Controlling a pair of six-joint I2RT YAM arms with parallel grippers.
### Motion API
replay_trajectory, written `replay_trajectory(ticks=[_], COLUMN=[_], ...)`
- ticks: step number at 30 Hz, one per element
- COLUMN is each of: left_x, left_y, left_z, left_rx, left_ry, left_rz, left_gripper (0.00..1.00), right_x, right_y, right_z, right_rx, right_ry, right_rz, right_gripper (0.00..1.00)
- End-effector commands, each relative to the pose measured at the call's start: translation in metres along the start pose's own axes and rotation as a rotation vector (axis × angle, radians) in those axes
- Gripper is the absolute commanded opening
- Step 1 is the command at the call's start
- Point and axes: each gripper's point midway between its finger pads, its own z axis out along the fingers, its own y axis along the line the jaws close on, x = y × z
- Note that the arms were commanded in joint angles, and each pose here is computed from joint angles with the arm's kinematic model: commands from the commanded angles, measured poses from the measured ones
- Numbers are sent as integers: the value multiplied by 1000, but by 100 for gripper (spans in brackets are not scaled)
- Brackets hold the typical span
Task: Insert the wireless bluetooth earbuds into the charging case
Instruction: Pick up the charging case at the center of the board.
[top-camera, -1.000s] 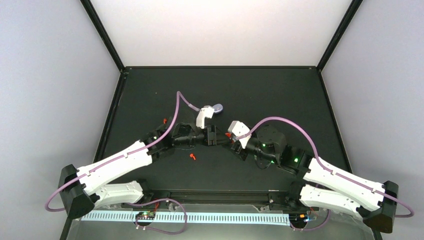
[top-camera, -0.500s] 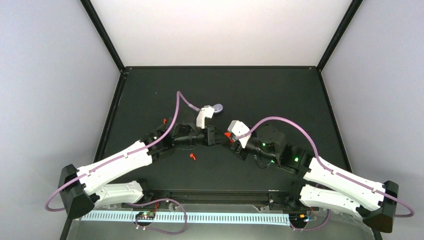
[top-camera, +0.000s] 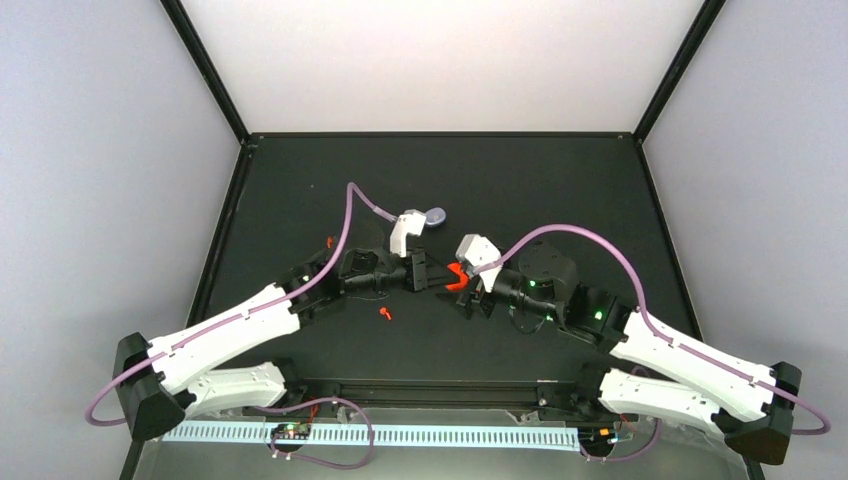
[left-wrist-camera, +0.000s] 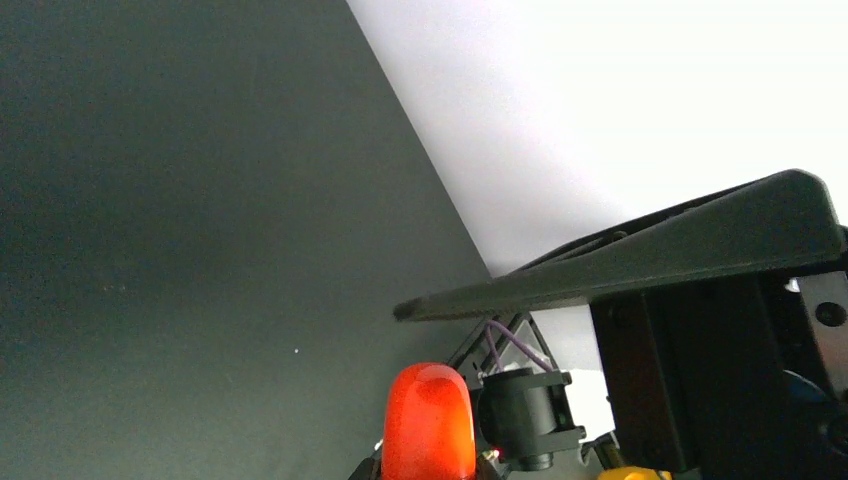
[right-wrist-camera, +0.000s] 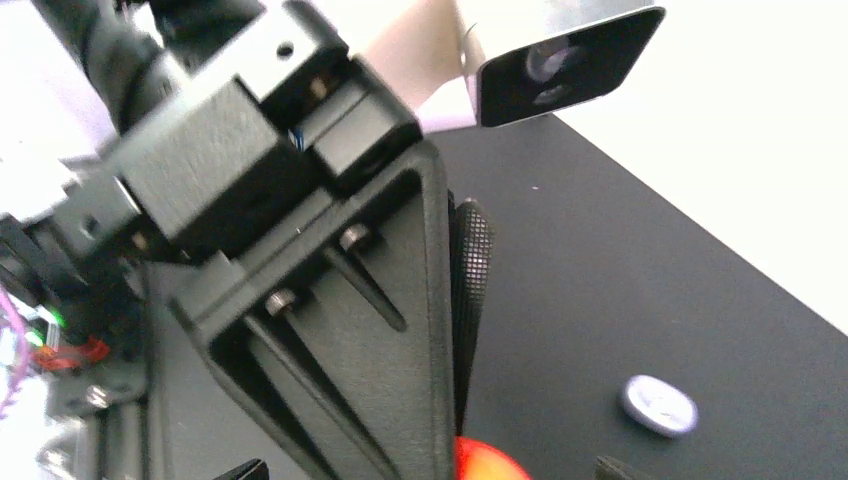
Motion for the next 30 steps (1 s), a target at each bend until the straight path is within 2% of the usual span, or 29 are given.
replay_trajectory(ticks=[1,8,11,16,22,25,30], left_x=[-30,-57,-57,-39,-10,4,11], left_y=[-24,-31,-49,-68,-87,-100,-111], left_z=[-22,-69,-96,-141,-172,-179,-178], left_rx=[36,43,137,294,453,545,582], left_ry=[-138,-323,-412,-540,-582,-568,-512], left_rz=[49,134,243,429,608,689,751], left_gripper=[2,2,1,2,2,2,2], right_x=[-34,-91,-111,-140,-161,-161,-160], right_y=[13,6,8,29,55,61,81], right_z=[-11,-45,-58,-77,-76,-65,-56], right_rx=[-89,-88,-127,-286,-472,-519,-588], right_ry=[-69,-217,-259,-324,-315,-281,-225], right_rz=[75,219,294,362,387,405,374], right_gripper=[88,95,96,95,90,87,83])
